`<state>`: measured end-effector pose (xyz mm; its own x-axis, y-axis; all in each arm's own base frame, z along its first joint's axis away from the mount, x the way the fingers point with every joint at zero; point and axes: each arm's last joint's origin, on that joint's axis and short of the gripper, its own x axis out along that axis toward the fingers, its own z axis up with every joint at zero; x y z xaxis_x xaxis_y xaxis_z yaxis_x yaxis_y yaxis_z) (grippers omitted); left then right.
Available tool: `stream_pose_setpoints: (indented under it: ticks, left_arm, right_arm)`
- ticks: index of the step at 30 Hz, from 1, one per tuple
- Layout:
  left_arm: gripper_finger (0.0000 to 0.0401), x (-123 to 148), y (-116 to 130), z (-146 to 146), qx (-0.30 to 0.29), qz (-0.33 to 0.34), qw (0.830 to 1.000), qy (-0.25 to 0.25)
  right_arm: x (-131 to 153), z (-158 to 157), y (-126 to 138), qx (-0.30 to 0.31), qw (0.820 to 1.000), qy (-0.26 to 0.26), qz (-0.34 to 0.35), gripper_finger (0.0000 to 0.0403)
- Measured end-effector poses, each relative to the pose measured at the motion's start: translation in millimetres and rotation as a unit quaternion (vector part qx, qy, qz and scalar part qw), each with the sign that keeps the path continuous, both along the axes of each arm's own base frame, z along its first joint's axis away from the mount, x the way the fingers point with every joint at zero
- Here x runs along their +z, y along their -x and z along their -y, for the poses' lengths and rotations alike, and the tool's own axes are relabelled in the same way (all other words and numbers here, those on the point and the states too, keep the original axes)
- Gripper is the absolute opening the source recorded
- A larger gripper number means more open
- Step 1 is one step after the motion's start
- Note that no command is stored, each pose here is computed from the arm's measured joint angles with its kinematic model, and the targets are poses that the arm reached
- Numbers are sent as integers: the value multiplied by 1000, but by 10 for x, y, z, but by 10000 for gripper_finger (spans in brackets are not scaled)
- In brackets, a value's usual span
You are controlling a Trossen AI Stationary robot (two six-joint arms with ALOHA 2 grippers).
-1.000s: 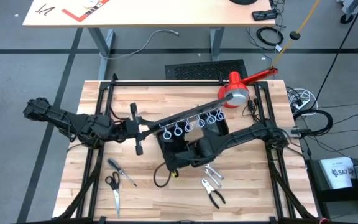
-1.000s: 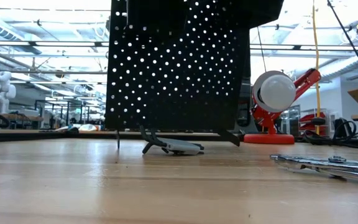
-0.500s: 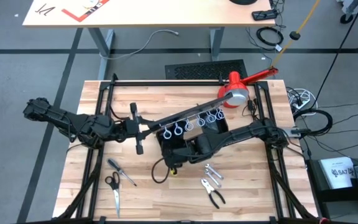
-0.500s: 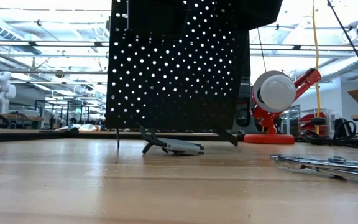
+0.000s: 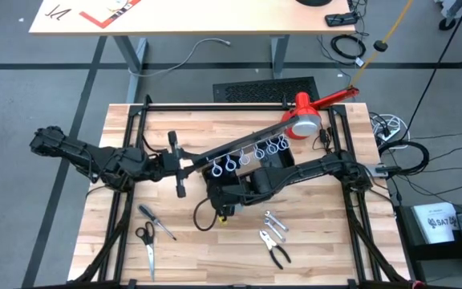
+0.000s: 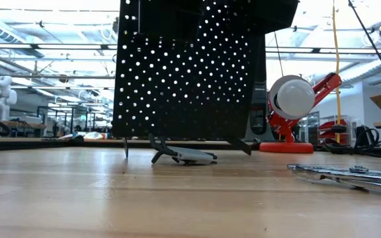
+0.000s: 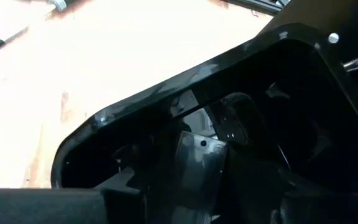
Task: Hang tools onto peg board
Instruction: Remove the blade dispenser from the bottom black basket on the pegboard to the table
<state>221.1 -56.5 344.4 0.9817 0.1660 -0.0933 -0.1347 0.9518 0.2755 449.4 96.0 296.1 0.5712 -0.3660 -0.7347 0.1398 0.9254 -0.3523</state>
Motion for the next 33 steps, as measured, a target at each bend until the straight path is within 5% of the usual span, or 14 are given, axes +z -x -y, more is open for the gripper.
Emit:
stream_pose_setpoints:
  ticks: [9, 33]
  left_arm:
    - [70, 2, -1, 3, -1, 1, 1000, 3]
    - [70, 17, 4, -6, 18, 8, 1000, 13]
  right_arm:
    - [-4, 13, 0, -1, 1000, -2, -2, 102]
    - [176, -278, 102, 30, 995, 87, 37, 102]
